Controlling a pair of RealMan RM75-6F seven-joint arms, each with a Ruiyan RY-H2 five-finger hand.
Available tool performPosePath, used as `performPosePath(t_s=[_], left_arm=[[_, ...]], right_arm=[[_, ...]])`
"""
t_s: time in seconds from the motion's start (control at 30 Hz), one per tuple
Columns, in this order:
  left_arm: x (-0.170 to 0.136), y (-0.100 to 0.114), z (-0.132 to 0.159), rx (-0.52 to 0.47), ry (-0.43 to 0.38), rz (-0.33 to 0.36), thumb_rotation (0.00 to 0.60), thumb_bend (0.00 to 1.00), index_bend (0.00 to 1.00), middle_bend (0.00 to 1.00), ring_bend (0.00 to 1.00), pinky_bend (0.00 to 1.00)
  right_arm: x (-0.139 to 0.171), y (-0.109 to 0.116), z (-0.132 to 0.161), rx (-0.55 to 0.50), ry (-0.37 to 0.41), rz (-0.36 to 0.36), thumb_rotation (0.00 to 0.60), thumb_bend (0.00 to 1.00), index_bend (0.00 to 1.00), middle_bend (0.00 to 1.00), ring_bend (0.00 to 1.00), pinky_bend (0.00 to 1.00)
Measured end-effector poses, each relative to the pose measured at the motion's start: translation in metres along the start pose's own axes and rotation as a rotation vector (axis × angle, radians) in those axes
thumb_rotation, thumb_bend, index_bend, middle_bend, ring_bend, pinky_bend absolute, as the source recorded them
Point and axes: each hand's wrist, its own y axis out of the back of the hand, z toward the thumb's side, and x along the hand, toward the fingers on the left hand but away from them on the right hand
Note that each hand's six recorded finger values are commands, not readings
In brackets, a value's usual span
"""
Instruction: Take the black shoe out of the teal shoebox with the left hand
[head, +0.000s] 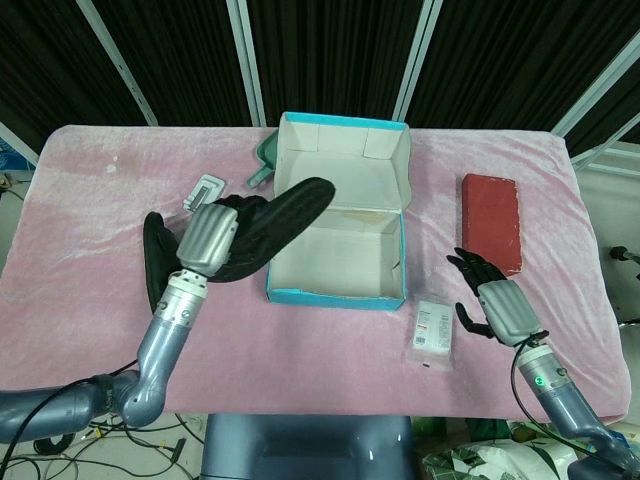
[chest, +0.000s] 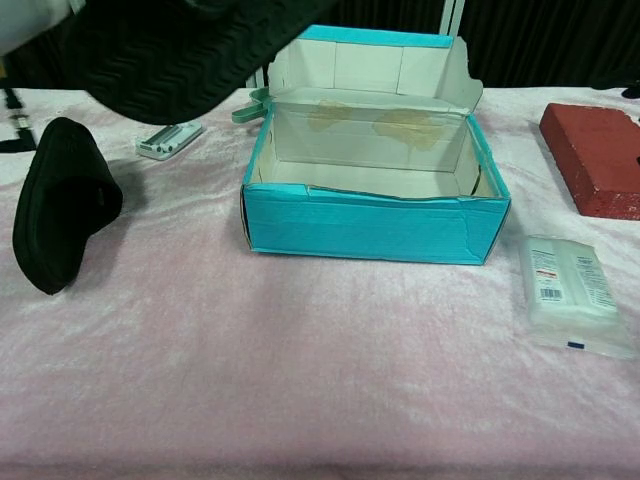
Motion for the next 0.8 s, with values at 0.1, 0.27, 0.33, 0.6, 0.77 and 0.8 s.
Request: performPosePath(t_s=[0.1,0.27,0.33,0.6,0.77,0.8], left_arm=[[-0.023,0.005,-0.031,0.029,0.082,-0.009,0.600,0.36,0.35,0.48,0.39,0.50],[-0.049,-0.002,-0.076,0.059,0.204,-0.042,0.600,0.36,0.36,0.48,0.39,0.50],[-0.052,-0.006,-0.090,0.071,0.237,-0.051,0.600,0.36,0.36,0.49,0.39,0.50],[-0.055,-0.038,-0.130,0.103,0.329,-0.081,0.600,0.31,0.35,0.49,0.39,0.50],[-0.052,-0.061,-0.138,0.108,0.345,-0.107,0.600,0.02,0.14,0.31,0.24,0.43],[-0.051,-0.065,-0.139,0.111,0.346,-0.116,0.600,0.00,0.08,0.23,0.17,0.37]], right_arm=[[0.008,0.003,-0.010,-0.008,-0.023,-0.012,0.600,0.49,0.00,0.00,0.00,0.14],[0.020,0.004,-0.021,-0.006,-0.049,-0.021,0.600,0.49,0.00,0.00,0.00,0.14],[0.024,0.003,-0.024,-0.006,-0.056,-0.025,0.600,0.49,0.00,0.00,0.00,0.14],[0.048,0.005,-0.039,0.000,-0.106,-0.068,0.600,0.49,0.00,0.00,0.00,0.14],[0.063,0.004,-0.048,0.000,-0.137,-0.077,0.600,0.49,0.00,0.00,0.00,0.14],[0.066,0.004,-0.049,0.000,-0.142,-0.081,0.600,0.49,0.00,0.00,0.00,0.14]])
